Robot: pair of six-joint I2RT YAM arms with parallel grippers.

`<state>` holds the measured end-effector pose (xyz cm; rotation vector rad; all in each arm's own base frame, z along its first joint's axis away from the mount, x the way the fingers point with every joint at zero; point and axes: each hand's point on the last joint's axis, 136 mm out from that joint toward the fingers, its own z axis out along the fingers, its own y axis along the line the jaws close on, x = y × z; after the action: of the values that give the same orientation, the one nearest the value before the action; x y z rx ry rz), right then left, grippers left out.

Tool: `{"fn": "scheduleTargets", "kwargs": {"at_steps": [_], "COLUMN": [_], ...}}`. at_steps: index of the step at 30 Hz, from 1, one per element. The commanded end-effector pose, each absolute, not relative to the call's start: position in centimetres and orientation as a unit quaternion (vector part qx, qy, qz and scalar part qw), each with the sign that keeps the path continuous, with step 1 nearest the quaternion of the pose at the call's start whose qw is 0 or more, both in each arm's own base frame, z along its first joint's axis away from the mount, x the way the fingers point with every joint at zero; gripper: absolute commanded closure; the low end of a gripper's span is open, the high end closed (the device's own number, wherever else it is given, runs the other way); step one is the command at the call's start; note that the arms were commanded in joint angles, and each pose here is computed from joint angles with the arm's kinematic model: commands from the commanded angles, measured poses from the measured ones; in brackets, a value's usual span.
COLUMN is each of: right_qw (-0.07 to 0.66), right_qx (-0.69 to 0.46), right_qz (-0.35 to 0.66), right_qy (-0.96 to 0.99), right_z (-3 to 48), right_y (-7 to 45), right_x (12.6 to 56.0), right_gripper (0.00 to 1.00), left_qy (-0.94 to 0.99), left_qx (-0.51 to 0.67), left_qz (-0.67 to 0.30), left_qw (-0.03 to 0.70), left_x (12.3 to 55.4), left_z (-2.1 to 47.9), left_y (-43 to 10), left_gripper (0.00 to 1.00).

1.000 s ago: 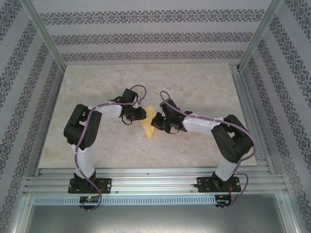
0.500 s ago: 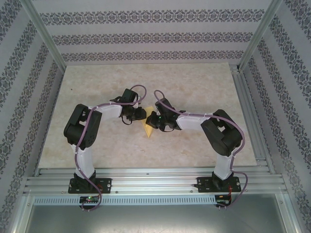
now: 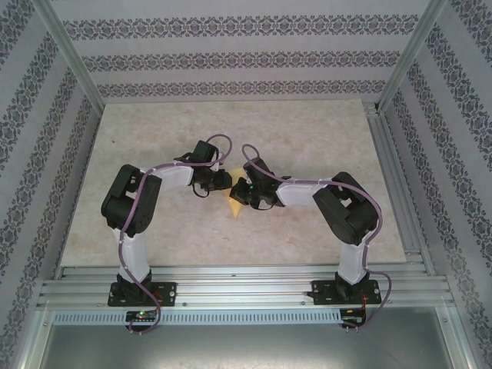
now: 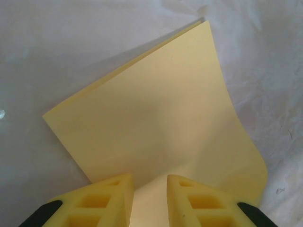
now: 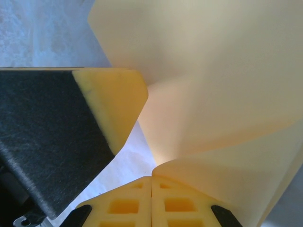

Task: Fold a paper plane with a square sheet of paper (pick it up from the middle)

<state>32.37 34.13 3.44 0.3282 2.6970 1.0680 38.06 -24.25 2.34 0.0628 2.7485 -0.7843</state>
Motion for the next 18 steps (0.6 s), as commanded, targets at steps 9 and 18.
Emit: {"fn": "scheduleTargets", "kwargs": {"at_steps": [9,18], "right_qw": [0.147,0.138], "right_qx": [0.13,0.114], "right_qz": [0.362,0.35], "right_qy": [0.911,0.919], "right_z": [2.88,2.27], "right_y": [34.11,34.1], "right_x": [33.62,33.07], "right_gripper": [0.93,0.92], "left_qy": [0.958,0.958], "left_qx": [0.018,0.018], "left_qz": [-0.262,-0.262], "left_qw": [0.117,0.117], "left_x": [37.41,37.41], "left_z": [0.48,0.51], "left_y": [-23.84,-23.92], "left_gripper": [0.72,0.72]}}
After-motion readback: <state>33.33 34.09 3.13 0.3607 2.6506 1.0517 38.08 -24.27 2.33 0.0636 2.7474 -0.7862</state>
